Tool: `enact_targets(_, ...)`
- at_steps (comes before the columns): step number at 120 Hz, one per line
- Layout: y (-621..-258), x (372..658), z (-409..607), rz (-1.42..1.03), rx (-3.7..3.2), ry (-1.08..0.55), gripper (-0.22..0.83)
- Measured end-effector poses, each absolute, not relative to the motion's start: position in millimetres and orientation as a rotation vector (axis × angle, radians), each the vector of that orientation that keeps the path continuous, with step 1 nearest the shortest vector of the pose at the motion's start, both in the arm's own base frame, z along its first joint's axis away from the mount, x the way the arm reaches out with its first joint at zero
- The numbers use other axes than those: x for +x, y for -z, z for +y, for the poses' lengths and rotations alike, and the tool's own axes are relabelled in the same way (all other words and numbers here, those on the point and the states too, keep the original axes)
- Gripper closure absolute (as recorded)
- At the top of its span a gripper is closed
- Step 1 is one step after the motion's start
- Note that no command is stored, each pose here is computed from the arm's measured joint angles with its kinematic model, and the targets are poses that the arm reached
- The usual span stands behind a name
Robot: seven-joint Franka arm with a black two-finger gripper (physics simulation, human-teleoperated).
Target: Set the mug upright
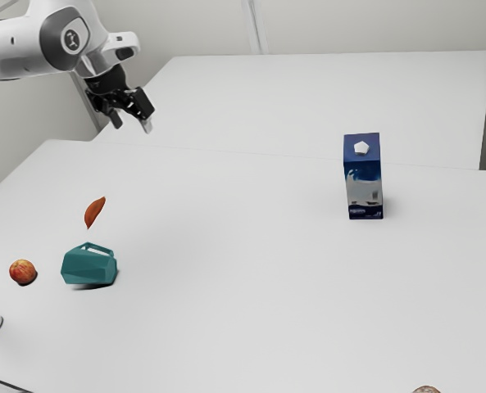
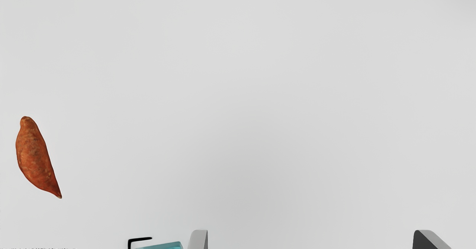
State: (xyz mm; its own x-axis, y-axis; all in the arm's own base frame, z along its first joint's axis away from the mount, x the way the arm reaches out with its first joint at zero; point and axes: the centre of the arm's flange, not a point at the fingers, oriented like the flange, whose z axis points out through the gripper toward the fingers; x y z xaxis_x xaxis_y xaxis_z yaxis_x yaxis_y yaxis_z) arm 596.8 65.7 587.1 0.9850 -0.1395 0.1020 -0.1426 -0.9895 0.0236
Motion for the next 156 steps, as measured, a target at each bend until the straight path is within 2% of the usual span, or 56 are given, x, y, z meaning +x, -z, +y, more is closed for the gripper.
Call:
enact_targets(41, -584.2, 589.4, 68.3, -0.207, 3.092, -0.137, 0.0)
enact_targets(55, -587.3, 558.6, 76.1, -0.135, 3.01, -0.115, 0.0)
enact_targets(66, -585.8, 544.7, 88.0, -0.065, 2.906, -0.085, 0.0)
enact_targets(82, -563.6, 518.6, 153.7, 0.112, 2.752, -0.042, 0.0)
enact_targets(105, -534.9, 447.2, 301.3, 0.425, 2.58, -0.065, 0.0)
enact_targets(119, -500.3, 403.1, 370.3, 0.555, 2.476, -0.068, 0.0)
enact_targets(124, -488.7, 405.9, 371.0, 0.531, 2.456, -0.053, 0.0)
enact_targets(134, -465.4, 445.0, 330.5, 0.37, 2.446, 0.018, 0.0)
enact_targets(139, -454.3, 455.5, 319.3, 0.32, 2.437, 0.043, 0.0)
enact_targets(156, -429.7, 441.2, 333.6, 0.309, 2.395, 0.045, 0.0)
